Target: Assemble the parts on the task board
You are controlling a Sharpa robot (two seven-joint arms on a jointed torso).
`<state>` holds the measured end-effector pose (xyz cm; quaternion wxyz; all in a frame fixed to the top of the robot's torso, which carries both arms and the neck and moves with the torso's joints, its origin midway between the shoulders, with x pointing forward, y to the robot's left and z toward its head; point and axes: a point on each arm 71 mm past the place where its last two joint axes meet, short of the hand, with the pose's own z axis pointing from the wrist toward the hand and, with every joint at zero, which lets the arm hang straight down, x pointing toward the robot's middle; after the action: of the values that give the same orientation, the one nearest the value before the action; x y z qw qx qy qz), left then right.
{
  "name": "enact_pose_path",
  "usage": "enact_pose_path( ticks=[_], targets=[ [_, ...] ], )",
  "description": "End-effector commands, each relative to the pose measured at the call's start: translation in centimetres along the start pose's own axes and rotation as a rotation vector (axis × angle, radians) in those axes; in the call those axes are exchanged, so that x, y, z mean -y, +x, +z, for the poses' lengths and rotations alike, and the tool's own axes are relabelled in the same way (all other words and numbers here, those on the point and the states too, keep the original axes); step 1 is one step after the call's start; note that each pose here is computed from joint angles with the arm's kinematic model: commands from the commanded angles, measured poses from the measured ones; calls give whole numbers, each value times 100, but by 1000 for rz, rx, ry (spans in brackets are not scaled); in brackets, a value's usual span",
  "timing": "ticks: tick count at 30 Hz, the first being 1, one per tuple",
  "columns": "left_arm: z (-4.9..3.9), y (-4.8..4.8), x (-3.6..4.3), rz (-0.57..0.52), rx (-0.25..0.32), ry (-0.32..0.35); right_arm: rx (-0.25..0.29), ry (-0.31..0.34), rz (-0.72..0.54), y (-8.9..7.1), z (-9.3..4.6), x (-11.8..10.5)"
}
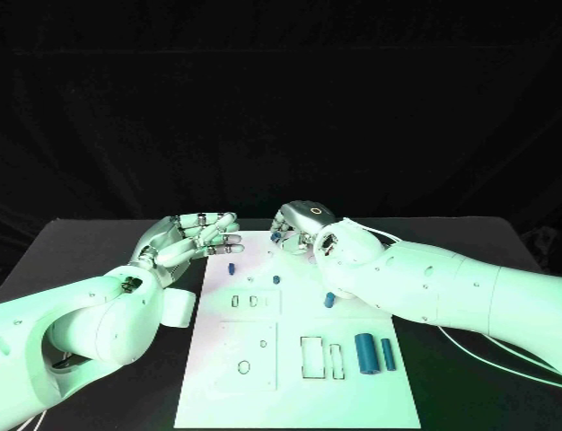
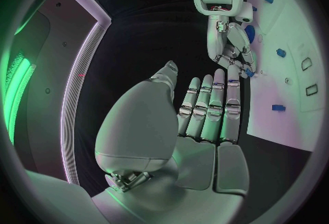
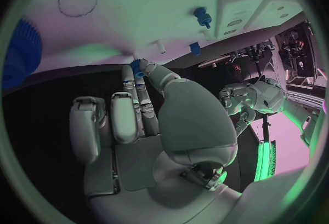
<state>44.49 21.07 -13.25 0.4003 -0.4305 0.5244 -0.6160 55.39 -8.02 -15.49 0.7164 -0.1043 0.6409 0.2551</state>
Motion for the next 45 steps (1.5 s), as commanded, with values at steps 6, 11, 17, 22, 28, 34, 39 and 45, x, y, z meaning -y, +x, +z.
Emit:
enact_pose_path(
  ticks=[6,11,17,22,28,34,39,45],
  targets=[
    [5,28,24,-8,-18,7,-42,-21,-7,57,19,-48],
    [10,25,30,-7,-16,8,-62,-30,-8,81,17,-83],
    [14,25,37,-6,-16,9,-60,-12,-15,82,20,-43],
    [19,17,41,-5,-15,8,-35,8,-15,55,4,14],
    [26,-14,40,-1,-7,7,-21,3,-4,-8,-102,48],
    [32,-56,38,2,2,7,-1,20,31,-246,-315,219],
    [38,-89,35,2,9,6,-35,70,93,-497,-525,460],
    [52,-106,27,3,14,5,-120,143,117,-613,-660,705]
  ],
)
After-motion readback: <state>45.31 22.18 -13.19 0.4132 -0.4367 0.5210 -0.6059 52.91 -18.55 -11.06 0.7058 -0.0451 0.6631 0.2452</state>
